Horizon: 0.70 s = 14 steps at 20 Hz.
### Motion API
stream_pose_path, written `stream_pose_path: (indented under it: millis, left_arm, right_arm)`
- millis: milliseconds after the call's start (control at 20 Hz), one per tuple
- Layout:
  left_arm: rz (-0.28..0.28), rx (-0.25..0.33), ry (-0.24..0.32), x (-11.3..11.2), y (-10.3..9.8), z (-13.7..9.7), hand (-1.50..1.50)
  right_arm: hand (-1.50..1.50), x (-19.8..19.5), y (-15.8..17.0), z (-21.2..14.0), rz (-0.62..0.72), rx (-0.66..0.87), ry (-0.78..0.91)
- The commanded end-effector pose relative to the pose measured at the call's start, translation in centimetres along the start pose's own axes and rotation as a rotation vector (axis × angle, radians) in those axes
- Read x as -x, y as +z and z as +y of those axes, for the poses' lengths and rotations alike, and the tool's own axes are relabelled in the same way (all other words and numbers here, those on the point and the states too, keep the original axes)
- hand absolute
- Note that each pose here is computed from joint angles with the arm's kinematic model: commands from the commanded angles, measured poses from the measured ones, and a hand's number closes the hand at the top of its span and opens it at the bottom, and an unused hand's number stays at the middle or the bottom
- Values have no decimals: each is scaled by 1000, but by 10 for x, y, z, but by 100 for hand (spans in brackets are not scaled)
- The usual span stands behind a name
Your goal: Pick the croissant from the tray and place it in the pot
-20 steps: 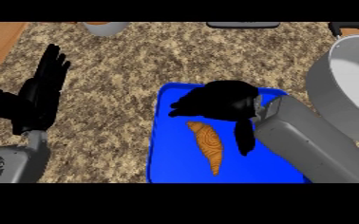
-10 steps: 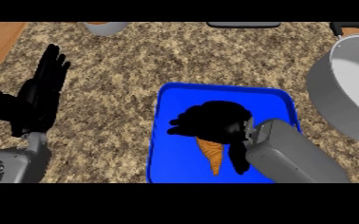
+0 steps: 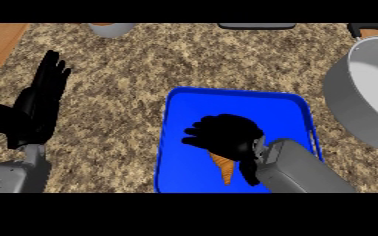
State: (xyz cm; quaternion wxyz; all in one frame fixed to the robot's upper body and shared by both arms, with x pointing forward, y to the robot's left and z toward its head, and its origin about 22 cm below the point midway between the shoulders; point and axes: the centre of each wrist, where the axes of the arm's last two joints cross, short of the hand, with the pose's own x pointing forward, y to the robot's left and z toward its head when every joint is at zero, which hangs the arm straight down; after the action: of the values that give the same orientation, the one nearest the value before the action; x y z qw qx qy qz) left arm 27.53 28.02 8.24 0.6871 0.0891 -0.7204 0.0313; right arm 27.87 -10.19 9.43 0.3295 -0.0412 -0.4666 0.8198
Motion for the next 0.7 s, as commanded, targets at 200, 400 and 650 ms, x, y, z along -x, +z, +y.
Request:
stream_pose_path:
  millis: [200, 400, 650]
  left_arm:
    - [-6, 1, 1, -10, 6, 0, 0]
    - [-9, 0, 8, 13, -3, 4, 0]
    - [-10, 12, 8, 0, 0, -11, 0]
  right_arm:
    - [-150, 11, -24, 18, -9, -3, 12]
    - [-150, 18, -26, 16, 36, -4, 7]
    - [-150, 32, -34, 18, 58, -33, 27]
